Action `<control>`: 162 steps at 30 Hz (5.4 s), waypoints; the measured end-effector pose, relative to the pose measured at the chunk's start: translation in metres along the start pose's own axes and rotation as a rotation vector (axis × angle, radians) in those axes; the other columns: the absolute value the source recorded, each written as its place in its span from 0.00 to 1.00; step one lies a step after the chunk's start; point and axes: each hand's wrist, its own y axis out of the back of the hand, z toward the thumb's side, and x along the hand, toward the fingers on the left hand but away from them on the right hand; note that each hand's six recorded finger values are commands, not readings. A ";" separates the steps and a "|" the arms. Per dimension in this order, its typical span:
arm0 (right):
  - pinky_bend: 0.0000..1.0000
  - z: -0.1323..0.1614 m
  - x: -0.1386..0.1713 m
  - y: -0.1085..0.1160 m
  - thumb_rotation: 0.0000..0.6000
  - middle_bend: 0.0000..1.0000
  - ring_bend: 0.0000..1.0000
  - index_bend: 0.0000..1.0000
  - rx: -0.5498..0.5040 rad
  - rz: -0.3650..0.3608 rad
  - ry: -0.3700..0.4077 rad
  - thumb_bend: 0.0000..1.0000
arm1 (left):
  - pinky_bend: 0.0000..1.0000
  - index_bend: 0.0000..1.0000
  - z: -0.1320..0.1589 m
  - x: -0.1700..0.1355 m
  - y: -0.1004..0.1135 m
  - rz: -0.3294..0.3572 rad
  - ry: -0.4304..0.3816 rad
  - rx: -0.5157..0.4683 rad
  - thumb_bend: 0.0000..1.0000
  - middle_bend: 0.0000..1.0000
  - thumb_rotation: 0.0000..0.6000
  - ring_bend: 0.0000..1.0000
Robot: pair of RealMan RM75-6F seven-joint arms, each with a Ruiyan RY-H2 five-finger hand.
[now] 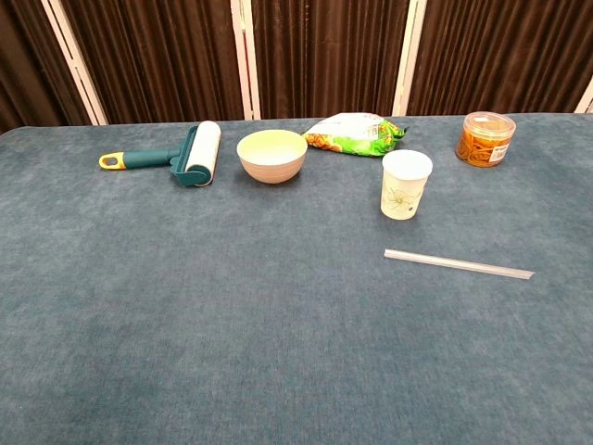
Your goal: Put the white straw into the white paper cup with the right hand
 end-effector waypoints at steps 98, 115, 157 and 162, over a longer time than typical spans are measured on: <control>0.91 0.147 -0.091 -0.224 1.00 1.00 0.95 0.47 0.089 0.459 -0.249 0.29 | 0.00 0.06 0.001 0.007 0.001 -0.021 0.005 -0.003 0.22 0.00 1.00 0.00; 0.92 0.136 -0.090 -0.231 1.00 1.00 0.97 0.61 0.097 0.436 -0.261 0.35 | 0.00 0.06 0.000 0.007 0.000 -0.021 0.005 -0.003 0.22 0.00 1.00 0.00; 0.92 0.128 -0.131 -0.060 1.00 1.00 0.97 0.62 -0.727 0.186 -0.326 0.37 | 0.00 0.06 0.002 0.008 0.000 -0.017 0.003 0.000 0.22 0.00 1.00 0.00; 0.92 0.137 -0.143 -0.066 1.00 1.00 0.97 0.62 -1.011 0.241 -0.404 0.37 | 0.00 0.06 0.001 0.008 0.001 -0.017 0.002 -0.001 0.22 0.00 1.00 0.00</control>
